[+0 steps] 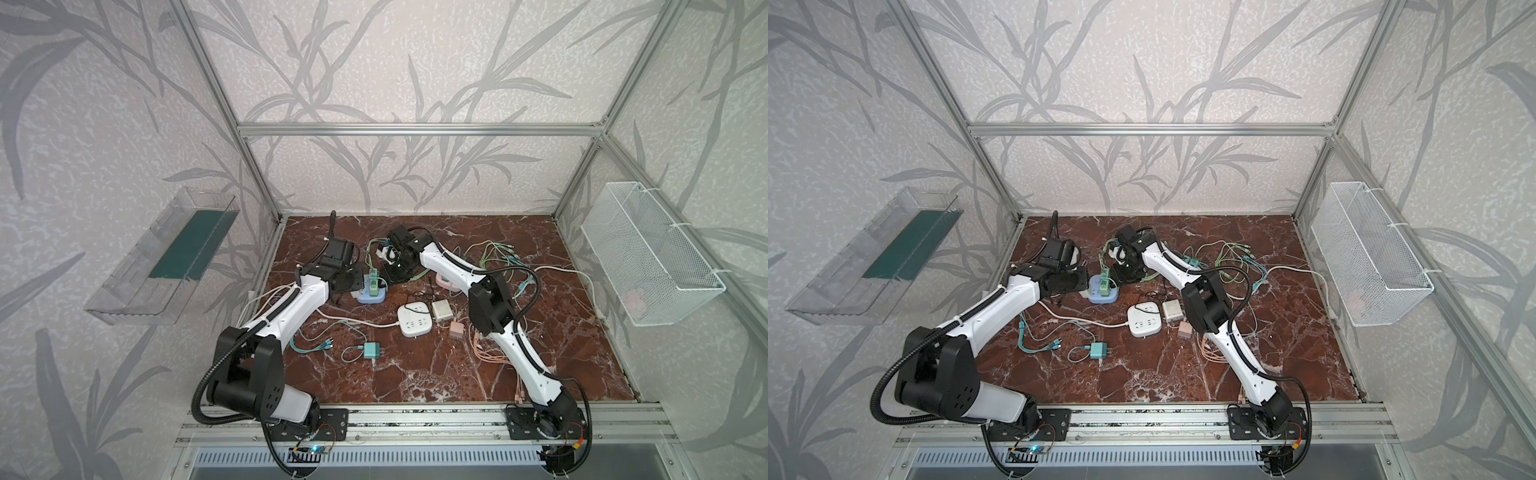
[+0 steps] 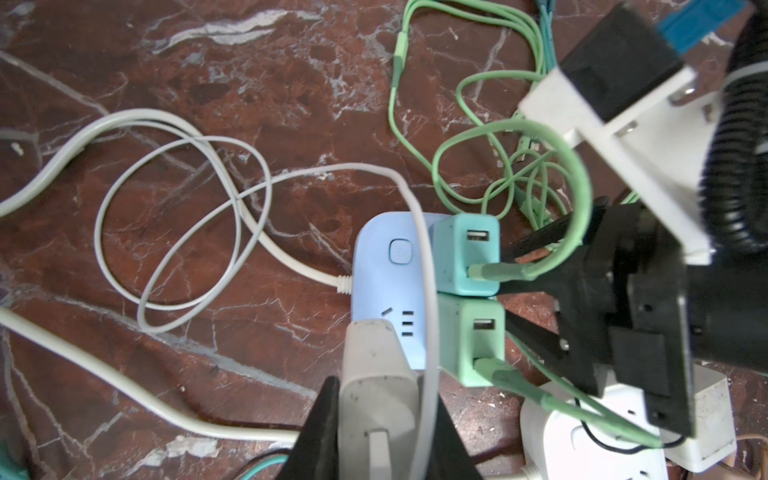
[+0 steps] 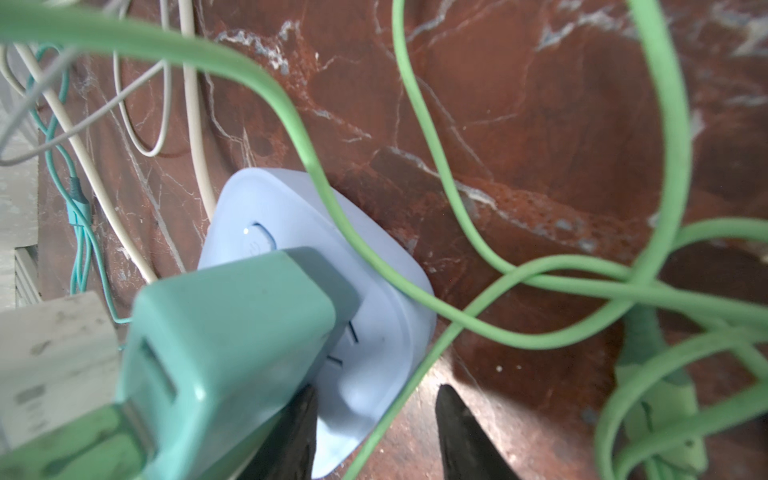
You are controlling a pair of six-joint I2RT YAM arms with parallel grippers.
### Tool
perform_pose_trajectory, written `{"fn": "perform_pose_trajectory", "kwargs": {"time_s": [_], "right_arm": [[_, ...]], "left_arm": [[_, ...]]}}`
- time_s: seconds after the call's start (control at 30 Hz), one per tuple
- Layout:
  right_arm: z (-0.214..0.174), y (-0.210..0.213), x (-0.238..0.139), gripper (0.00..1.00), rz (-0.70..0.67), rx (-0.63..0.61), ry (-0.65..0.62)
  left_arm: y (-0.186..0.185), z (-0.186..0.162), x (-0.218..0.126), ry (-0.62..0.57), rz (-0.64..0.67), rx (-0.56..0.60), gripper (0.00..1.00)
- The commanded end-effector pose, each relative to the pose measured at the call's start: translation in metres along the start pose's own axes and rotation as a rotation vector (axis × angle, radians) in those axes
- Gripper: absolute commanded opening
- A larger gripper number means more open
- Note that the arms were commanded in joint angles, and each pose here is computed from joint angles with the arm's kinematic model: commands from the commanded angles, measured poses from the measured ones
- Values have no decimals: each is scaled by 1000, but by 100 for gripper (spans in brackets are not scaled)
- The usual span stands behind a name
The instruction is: Pull the plug off the socket
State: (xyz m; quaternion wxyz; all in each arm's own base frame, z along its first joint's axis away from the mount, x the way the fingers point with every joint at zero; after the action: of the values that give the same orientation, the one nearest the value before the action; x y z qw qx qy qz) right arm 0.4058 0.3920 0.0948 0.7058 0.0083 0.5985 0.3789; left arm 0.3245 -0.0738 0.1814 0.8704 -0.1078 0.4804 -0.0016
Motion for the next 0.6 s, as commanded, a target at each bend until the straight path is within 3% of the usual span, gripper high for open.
{"fn": "perform_pose_trajectory", "kwargs": {"time_s": [0.0,0.57], "right_arm": [[-28,-35,33,47,-118,60,101],[-25,-35,31,50,-79,69,79]], "left_arm": [[7,0,-7,-27,-58,-45,25],[24,-25,10,94,-275,-196,26]]}}
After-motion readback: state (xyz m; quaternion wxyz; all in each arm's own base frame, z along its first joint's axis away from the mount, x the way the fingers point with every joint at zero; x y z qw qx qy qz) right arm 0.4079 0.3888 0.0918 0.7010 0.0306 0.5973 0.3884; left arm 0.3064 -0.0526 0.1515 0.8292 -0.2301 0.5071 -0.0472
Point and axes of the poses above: each gripper's point midway between its finger pads, its own x axis out along the fingers, its own y axis along the line the jaws close on, z = x × y, the point moved 7 cm from there along -x, back along the fingers, and after that the axes turned 1 degree about -x, right-handed, at the moved point
